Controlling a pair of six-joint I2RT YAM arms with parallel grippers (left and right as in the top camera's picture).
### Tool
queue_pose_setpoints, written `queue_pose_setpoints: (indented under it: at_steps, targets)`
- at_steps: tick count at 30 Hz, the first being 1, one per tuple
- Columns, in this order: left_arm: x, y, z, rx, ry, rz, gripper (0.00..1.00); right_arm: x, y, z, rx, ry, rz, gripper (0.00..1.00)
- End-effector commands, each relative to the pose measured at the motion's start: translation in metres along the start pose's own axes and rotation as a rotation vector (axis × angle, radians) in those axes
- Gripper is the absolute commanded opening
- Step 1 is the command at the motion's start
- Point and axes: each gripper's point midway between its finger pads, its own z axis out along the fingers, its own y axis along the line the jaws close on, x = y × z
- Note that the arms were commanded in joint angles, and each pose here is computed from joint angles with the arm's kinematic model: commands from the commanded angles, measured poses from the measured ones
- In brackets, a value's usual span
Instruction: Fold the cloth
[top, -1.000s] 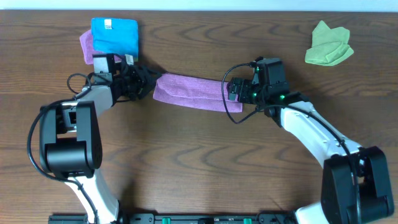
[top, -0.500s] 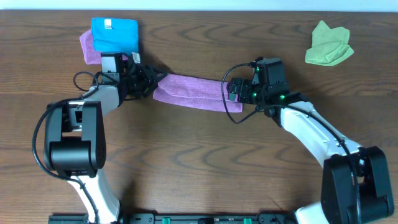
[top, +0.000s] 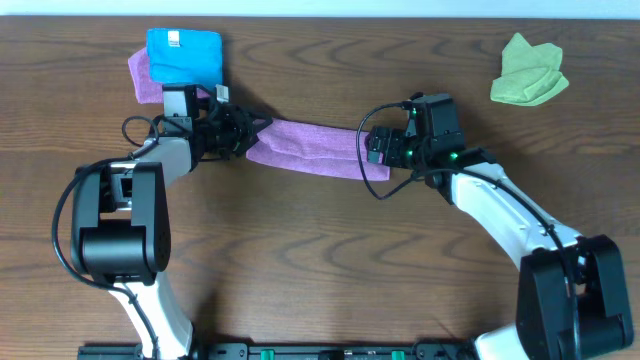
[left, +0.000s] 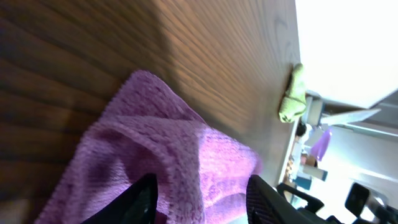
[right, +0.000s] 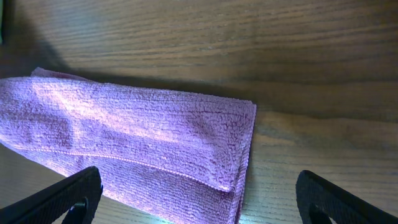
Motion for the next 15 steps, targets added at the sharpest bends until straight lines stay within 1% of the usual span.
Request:
queue_pose_setpoints:
  at_steps: [1, 7, 15]
  targets:
    - [0.006, -0.011, 0.003, 0.059, 0.060, -0.001, 0.45, -0.004, 0.007, -0.006, -0.014, -0.014, 0.002, 0.99]
    - [0.008, -0.015, -0.001, 0.095, 0.085, -0.009, 0.40, 0.001, 0.005, -0.006, -0.005, 0.005, 0.005, 0.99]
    - [0.001, -0.017, -0.020, 0.156, 0.099, -0.042, 0.34, 0.007, 0.002, -0.006, 0.008, 0.031, 0.009, 0.99]
